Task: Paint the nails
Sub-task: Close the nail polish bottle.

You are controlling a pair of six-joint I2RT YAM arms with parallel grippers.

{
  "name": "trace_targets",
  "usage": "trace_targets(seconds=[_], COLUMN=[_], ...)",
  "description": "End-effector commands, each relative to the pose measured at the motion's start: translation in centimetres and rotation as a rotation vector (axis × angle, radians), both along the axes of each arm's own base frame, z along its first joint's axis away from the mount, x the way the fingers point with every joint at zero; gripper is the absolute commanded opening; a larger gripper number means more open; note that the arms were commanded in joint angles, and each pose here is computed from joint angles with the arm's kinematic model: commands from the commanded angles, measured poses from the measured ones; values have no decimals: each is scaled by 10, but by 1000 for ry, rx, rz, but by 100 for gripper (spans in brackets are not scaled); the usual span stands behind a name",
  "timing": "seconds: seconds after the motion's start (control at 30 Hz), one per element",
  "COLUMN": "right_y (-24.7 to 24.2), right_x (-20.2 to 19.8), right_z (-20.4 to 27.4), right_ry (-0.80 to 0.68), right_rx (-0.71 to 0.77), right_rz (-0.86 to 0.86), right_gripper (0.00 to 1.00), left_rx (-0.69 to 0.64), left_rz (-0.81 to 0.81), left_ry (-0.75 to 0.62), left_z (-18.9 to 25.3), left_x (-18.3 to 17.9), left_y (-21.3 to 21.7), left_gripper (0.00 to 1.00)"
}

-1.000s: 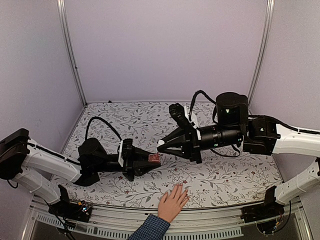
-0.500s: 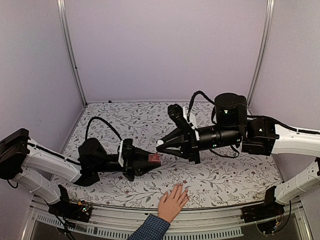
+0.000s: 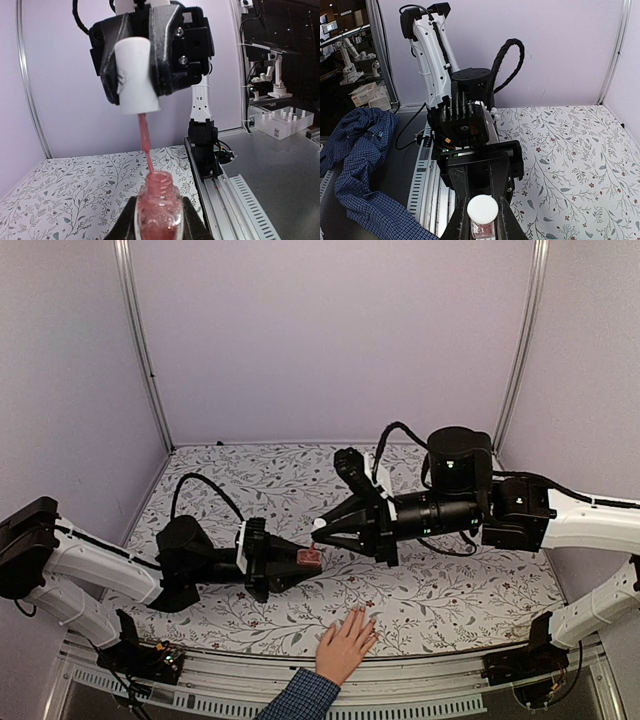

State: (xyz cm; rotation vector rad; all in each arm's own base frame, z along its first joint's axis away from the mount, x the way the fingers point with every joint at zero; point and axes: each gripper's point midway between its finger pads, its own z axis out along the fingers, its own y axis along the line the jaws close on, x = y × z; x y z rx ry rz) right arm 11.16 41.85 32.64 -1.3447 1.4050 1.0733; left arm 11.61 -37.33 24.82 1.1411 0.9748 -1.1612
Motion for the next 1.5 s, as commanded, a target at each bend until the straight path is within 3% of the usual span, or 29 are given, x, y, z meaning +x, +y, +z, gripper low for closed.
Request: trace_targets(seconds=[0.0,1.47], right_y=[3,4], right_x=[0,-2], right_z=[-9,-53], right_ry=[-3,20], right_rx=[-7,-118], right_rz=[1,21], right_gripper=[0,0], left_rx=[-21,-24], left_rz=[-15,-26], left_ry=[-24,-3], left_z=[9,13], left_x=[-4,-3], left_y=[-5,-6], left_gripper=[0,0])
